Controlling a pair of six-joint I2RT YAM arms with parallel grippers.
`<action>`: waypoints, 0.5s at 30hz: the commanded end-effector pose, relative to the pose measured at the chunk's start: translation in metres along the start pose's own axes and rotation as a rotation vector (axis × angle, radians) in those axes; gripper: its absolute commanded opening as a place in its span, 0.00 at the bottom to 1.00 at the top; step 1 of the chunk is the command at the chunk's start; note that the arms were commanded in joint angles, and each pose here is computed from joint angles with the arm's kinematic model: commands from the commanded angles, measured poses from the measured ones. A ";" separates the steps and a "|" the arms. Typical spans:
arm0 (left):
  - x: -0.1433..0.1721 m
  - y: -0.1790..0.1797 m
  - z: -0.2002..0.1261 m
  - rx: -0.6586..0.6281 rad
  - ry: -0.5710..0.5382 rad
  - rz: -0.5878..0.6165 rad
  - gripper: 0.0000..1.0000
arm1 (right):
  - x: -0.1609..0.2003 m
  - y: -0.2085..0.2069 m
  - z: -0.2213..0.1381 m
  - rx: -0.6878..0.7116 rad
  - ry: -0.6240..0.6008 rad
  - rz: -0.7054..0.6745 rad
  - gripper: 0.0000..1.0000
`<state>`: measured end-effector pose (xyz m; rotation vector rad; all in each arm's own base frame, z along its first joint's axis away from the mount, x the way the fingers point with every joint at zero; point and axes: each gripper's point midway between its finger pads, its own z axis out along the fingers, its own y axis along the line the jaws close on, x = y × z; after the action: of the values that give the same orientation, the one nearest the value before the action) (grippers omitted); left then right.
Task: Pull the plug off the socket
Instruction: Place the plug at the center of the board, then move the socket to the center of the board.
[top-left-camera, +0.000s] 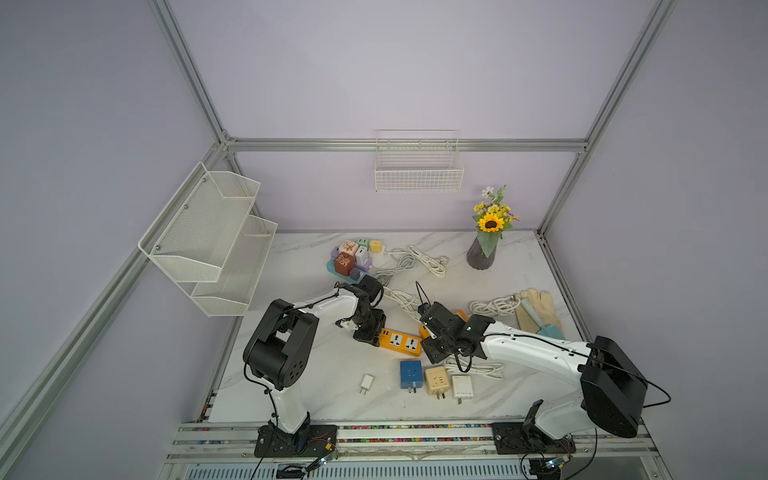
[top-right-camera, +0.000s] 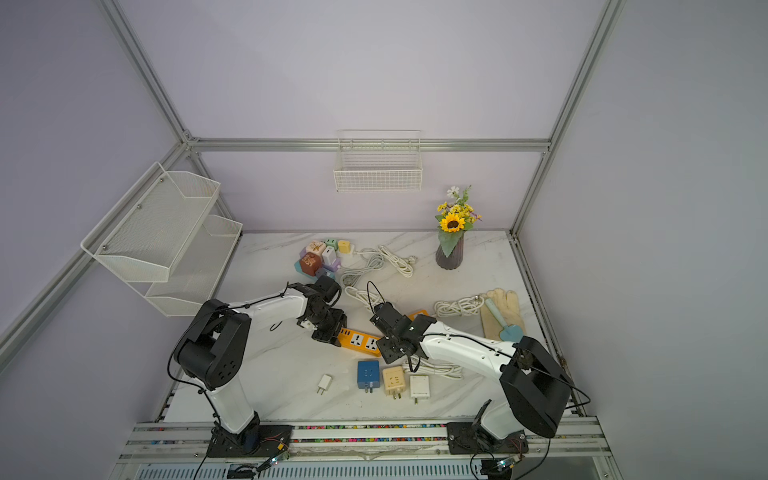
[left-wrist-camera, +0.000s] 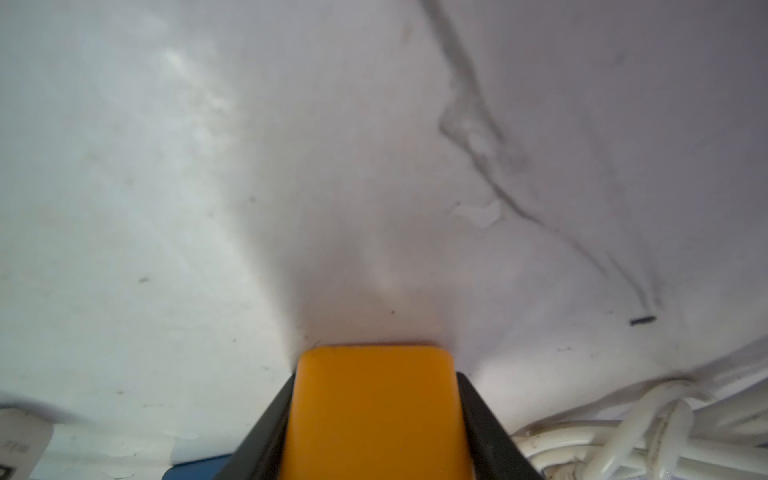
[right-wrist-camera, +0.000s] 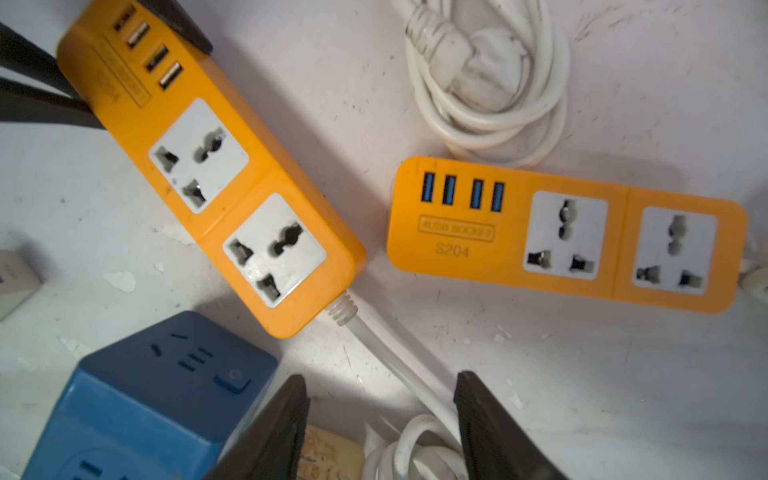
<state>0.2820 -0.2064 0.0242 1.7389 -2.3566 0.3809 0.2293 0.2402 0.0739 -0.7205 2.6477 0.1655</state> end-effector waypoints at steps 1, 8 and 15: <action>0.004 0.018 0.012 -0.074 -0.016 -0.033 0.09 | 0.019 -0.003 0.002 0.016 0.078 -0.002 0.60; 0.026 0.011 0.018 -0.074 0.018 -0.026 0.24 | 0.022 -0.013 0.006 0.074 0.113 0.053 0.60; 0.049 0.000 0.028 -0.068 0.057 -0.008 0.31 | 0.019 -0.024 0.010 0.135 0.103 0.113 0.61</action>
<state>0.2736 -0.2440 0.0237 1.7178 -2.3237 0.3513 0.2183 0.2165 0.0512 -0.6386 2.7851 0.0204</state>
